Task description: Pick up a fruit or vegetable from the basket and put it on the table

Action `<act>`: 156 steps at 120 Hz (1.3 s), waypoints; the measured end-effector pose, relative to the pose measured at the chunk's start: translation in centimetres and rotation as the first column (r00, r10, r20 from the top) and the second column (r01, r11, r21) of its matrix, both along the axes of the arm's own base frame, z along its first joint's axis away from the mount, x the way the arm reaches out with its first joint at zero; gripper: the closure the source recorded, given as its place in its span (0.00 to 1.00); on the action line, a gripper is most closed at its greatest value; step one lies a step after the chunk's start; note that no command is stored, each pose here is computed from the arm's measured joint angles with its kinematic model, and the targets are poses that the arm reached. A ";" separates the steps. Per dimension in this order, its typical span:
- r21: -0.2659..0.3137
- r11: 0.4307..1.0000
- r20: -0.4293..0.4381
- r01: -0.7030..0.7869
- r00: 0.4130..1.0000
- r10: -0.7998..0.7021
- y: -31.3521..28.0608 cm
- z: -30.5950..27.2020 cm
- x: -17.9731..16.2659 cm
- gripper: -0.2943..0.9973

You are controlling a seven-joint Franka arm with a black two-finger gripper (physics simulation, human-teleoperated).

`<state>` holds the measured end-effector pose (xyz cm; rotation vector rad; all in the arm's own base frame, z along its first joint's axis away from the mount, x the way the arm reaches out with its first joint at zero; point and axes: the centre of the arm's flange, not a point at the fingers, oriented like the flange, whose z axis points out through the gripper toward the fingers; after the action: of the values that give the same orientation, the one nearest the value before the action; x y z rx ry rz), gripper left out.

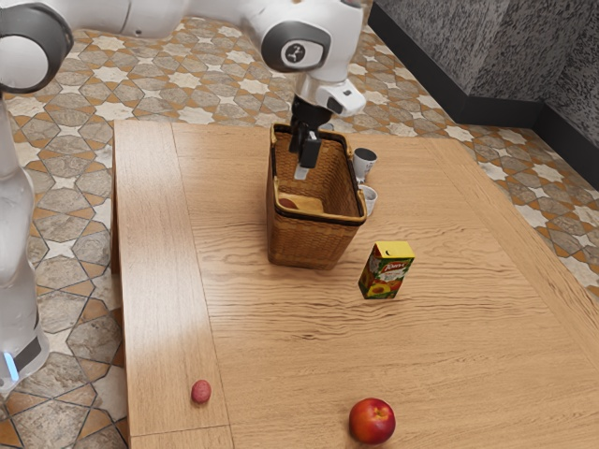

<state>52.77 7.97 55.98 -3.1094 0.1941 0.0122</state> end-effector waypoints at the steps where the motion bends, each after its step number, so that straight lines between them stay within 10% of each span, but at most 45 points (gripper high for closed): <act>1: 0.000 1.000 0.000 -0.003 1.000 0.003 0.0 -0.1 0.0 0.23; 156: 0.018 0.988 -0.005 -0.156 0.988 0.156 0.2 -10.0 1.9 0.23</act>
<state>54.70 8.20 45.98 -3.0985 -0.0498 0.0264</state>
